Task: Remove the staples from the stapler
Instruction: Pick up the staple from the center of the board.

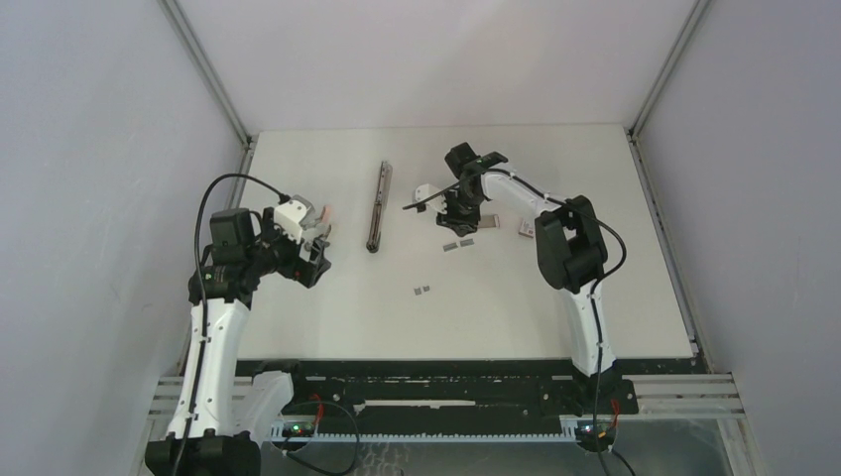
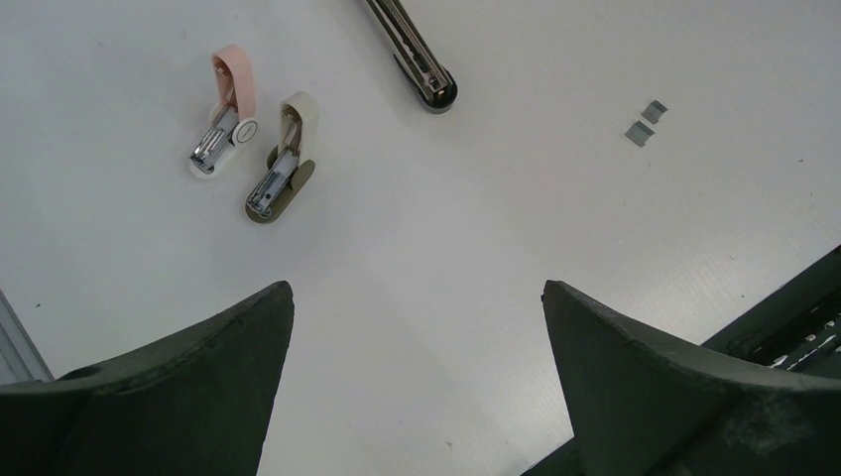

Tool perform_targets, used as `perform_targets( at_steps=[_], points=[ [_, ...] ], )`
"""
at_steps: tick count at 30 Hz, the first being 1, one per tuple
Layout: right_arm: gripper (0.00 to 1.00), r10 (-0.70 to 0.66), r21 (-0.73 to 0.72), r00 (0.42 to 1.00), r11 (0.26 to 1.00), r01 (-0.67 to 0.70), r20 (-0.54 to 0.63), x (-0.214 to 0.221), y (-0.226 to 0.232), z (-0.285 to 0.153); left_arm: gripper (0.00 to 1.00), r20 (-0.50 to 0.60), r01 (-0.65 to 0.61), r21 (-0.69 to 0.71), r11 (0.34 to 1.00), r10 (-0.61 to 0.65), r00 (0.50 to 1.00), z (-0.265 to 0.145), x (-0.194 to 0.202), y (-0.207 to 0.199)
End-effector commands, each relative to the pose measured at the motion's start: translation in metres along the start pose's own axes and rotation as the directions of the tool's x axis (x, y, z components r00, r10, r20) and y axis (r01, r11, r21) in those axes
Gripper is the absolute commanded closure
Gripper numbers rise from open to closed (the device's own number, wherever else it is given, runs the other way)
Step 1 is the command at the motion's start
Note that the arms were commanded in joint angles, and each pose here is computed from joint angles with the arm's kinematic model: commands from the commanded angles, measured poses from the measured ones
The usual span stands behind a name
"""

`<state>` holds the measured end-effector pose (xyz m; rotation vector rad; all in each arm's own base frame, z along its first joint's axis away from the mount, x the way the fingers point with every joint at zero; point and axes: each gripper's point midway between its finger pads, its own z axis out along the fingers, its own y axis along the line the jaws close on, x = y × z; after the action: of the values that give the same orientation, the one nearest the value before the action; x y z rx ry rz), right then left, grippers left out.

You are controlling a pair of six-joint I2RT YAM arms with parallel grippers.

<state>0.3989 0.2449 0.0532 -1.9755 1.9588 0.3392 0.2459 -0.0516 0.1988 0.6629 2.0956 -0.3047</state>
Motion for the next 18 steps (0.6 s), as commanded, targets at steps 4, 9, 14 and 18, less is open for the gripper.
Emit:
perform_targets(
  at_steps=[4, 9, 14, 18],
  points=[
    [0.64, -0.006, -0.053, 1.000, 0.999, 0.005, -0.013, 0.007, 0.004, -0.004, 0.00, 0.029, -0.031, 0.012, 0.999, 0.030, 0.999, 0.003, -0.003, 0.000],
    [0.64, 0.005, -0.067, 1.000, 0.998, -0.007, -0.031, 0.014, 0.005, -0.001, 0.00, 0.025, -0.027, 0.015, 1.000, 0.026, 0.999, 0.004, -0.002, 0.000],
    [0.64, 0.017, -0.053, 0.999, 0.998, -0.019, -0.042, 0.018, 0.001, 0.004, 0.00, 0.024, -0.025, 0.012, 1.000, 0.025, 0.999, 0.004, -0.002, 0.001],
    [0.65, 0.020, -0.039, 0.999, 0.999, -0.022, -0.046, 0.018, -0.003, 0.006, 0.00, 0.025, -0.025, 0.009, 1.000, 0.025, 0.999, 0.004, -0.002, 0.001]
  ],
)
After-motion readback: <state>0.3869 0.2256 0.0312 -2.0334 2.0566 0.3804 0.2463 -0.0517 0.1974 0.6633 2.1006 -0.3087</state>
